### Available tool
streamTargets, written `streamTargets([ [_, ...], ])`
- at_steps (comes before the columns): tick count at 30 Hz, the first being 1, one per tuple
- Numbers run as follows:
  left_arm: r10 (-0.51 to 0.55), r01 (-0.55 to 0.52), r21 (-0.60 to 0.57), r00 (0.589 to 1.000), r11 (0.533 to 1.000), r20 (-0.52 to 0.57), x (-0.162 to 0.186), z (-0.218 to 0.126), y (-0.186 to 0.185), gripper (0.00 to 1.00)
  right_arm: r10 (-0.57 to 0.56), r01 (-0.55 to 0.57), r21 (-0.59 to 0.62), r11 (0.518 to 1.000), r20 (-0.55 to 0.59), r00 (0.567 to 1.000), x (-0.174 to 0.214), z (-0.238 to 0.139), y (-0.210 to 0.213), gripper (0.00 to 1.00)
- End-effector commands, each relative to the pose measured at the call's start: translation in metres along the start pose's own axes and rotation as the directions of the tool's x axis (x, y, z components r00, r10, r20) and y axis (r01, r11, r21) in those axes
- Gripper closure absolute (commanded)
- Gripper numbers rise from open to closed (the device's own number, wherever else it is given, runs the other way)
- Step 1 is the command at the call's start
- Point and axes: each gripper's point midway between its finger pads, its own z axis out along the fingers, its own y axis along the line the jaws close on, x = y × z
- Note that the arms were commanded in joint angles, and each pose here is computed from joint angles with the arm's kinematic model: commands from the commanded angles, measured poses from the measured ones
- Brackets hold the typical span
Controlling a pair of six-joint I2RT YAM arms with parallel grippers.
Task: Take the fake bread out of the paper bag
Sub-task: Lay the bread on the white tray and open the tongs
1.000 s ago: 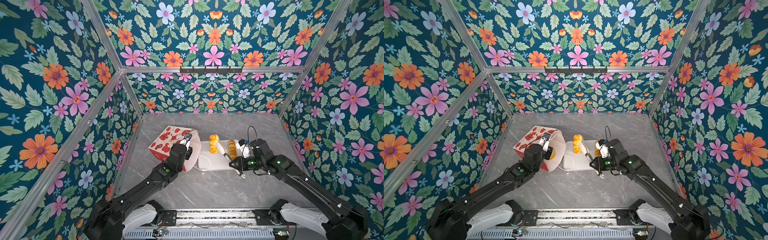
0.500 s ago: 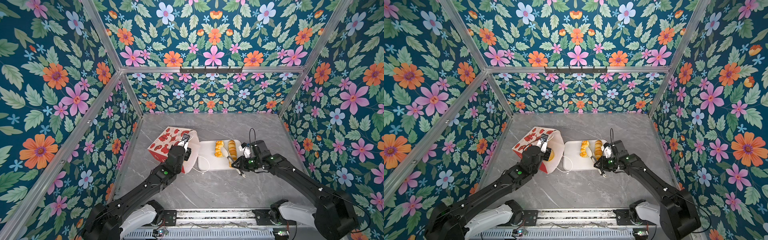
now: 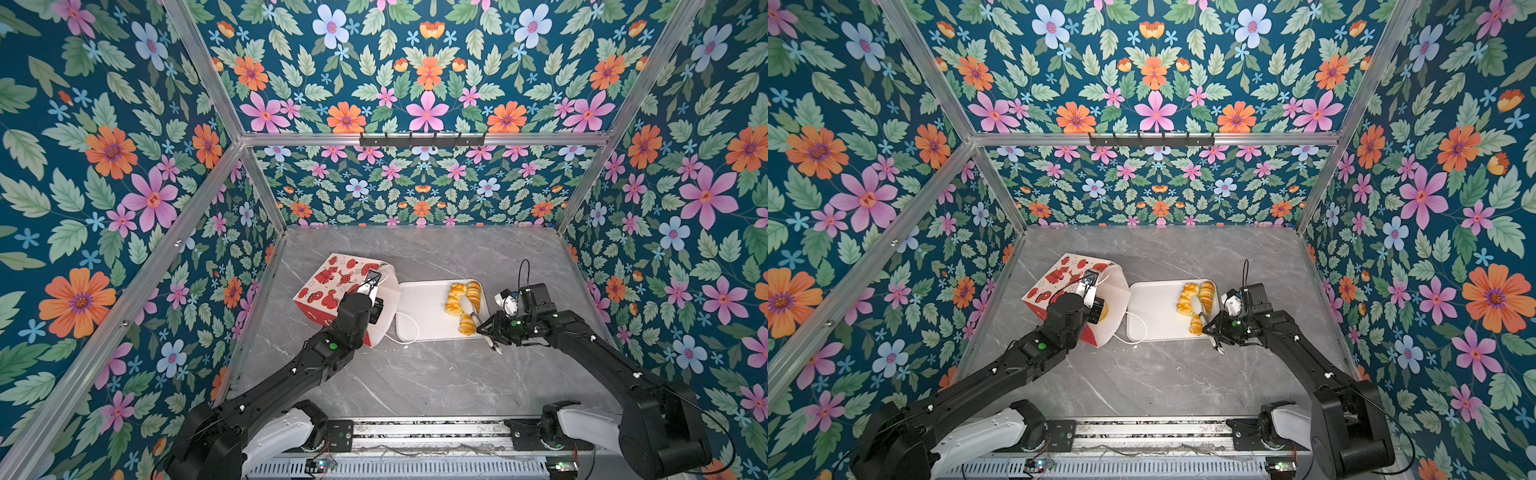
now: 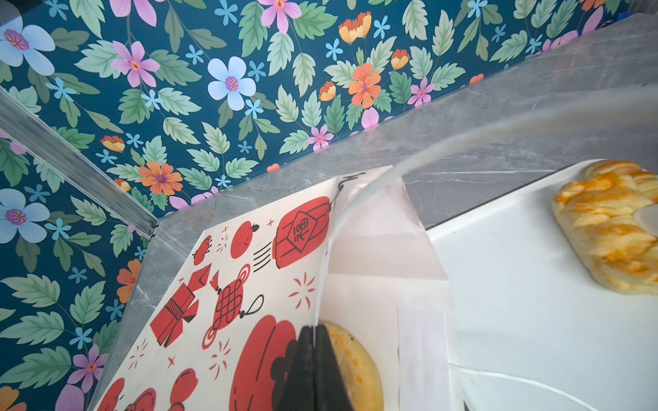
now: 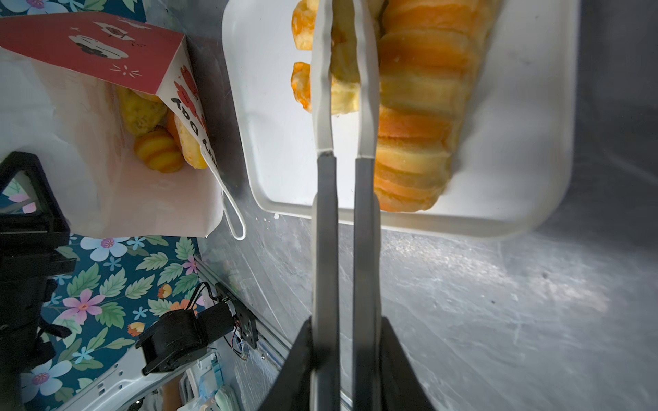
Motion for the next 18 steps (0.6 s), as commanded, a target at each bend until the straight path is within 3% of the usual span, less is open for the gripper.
streamTargets([
  [1,-0.031,0.031,-0.008,0.999,0.999,0.03,-0.007,0.0,0.002,1.0,-0.003,0.004,0.011,1.0,-0.016,1.0,0.004,-0.007,-0.003,0.78],
  [18,-0.035,0.035,-0.001,0.999,0.999,0.032,-0.005,0.0,0.001,1.0,-0.023,0.022,-0.068,0.997,-0.003,1.0,-0.011,-0.006,0.013,0.78],
])
